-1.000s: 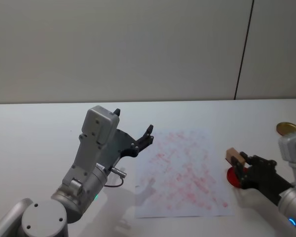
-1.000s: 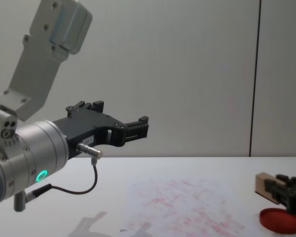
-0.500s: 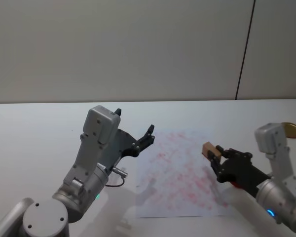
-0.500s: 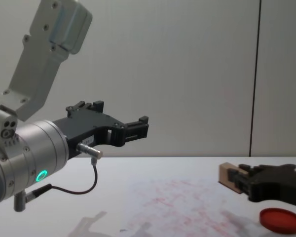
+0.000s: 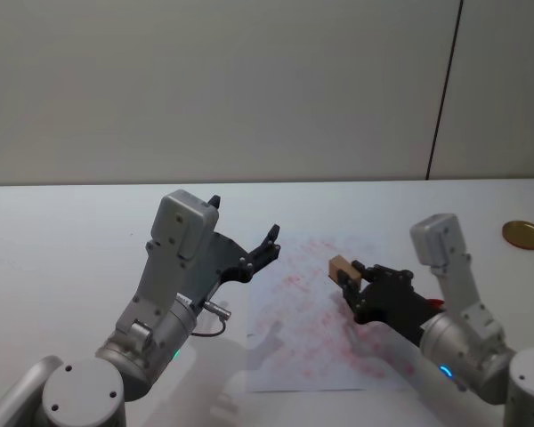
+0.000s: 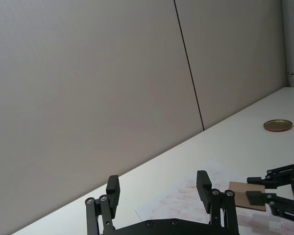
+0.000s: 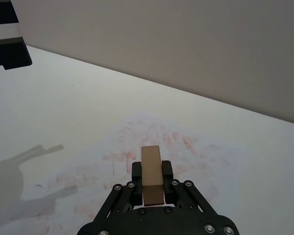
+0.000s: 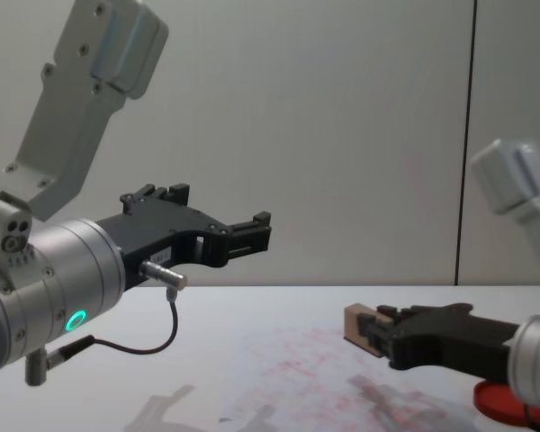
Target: Use the one hand to pick up the stamp and affix it onto the A4 paper.
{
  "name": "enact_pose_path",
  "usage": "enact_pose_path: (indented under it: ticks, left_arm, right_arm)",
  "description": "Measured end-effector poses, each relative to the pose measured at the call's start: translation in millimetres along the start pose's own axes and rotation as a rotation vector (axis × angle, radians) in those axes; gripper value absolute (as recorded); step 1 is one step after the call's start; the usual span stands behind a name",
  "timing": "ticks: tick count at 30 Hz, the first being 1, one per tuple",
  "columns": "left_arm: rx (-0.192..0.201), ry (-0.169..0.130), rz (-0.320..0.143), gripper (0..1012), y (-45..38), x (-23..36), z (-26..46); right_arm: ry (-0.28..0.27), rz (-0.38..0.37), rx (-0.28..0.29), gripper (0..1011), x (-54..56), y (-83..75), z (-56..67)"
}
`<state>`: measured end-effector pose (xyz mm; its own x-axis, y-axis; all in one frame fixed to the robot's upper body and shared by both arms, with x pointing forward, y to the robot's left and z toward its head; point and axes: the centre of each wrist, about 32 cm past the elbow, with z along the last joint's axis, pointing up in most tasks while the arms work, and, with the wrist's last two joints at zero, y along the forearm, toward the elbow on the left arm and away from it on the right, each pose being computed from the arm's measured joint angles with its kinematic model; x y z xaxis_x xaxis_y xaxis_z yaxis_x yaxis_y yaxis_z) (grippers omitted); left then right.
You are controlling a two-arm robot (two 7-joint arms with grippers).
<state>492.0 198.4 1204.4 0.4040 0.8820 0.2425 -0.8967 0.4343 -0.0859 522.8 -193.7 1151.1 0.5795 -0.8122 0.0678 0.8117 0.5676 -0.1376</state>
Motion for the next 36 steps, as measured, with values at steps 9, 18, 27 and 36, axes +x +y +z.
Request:
enact_pose_path:
  ticks: [9,18,27,36]
  left_arm:
    - [0.000,0.000,0.000,993,0.0,0.0,0.0]
    - [0.000,0.000,0.000,993,0.0,0.0,0.0]
    - [0.000,0.000,0.000,993,0.0,0.0,0.0]
    - [0.000,0.000,0.000,993,0.0,0.0,0.0]
  right_arm:
    - [0.001,0.014,-0.024,217,-4.7,20.3,-1.6]
    - [0.004,0.023,-0.049,217,-8.2,34.8,-4.3]
    - [0.001,0.030,-0.073,217,-8.3,44.2,-4.8]
    - [-0.005,0.037,-0.094,217,-6.3,49.9,-3.0]
